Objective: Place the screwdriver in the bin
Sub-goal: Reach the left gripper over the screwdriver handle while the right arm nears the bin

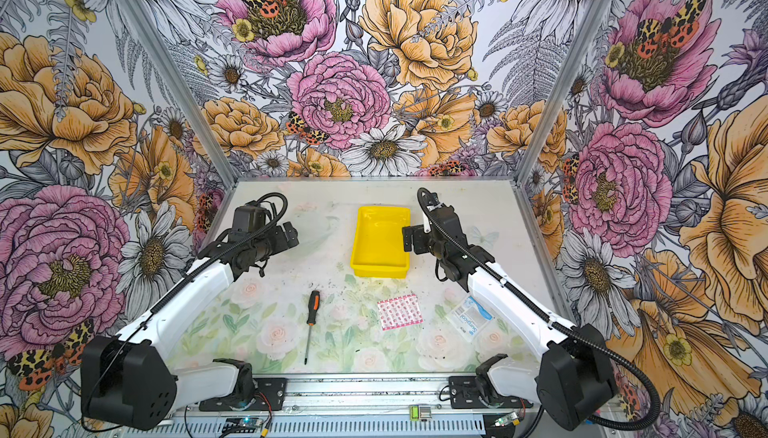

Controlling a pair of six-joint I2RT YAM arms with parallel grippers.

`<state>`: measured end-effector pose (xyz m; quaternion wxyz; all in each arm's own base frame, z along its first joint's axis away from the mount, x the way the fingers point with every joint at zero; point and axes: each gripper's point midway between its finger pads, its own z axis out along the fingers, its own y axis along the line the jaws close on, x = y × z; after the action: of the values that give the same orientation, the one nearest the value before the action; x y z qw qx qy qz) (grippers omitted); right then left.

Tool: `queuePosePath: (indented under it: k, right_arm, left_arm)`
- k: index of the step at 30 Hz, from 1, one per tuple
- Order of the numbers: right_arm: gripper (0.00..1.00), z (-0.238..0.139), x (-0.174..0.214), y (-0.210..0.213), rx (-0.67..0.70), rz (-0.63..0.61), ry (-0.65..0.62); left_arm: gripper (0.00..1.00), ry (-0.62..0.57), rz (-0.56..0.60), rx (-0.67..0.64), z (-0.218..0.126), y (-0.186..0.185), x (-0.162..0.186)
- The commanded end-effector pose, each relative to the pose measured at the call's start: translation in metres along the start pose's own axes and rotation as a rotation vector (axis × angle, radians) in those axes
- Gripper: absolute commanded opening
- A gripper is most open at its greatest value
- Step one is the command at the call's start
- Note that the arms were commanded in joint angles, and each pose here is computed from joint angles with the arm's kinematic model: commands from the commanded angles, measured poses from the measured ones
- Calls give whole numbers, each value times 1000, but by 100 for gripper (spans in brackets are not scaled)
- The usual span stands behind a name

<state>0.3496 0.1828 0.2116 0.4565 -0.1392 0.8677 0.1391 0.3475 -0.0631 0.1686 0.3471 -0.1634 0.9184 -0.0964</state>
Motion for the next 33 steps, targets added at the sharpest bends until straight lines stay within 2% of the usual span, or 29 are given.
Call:
queuePosePath:
  k: [1, 4, 8, 13, 16, 19, 33]
  right_arm:
    - [99, -12, 1, 52, -223, -123, 19]
    - [100, -25, 13, 93, -405, -178, 39]
    - [98, -43, 38, 132, -563, -288, 60]
    - [98, -76, 57, 163, -719, -460, 9]
    - [99, -85, 65, 167, -749, -516, -17]
    - [99, -87, 65, 168, -763, -512, -15]
    - [99, -73, 73, 167, -743, -493, 32]
  left_arm:
    - [99, 151, -38, 9, -14, -5, 37]
    - [98, 215, -49, 14, -15, -8, 60]
    - [99, 272, -93, 7, -11, -9, 80]
    - [99, 314, -39, 15, -9, -20, 95]
    - [99, 343, -21, -5, -6, -14, 106]
    - [99, 376, -22, -14, -2, -10, 118]
    - [96, 496, 162, -111, 13, -11, 180]
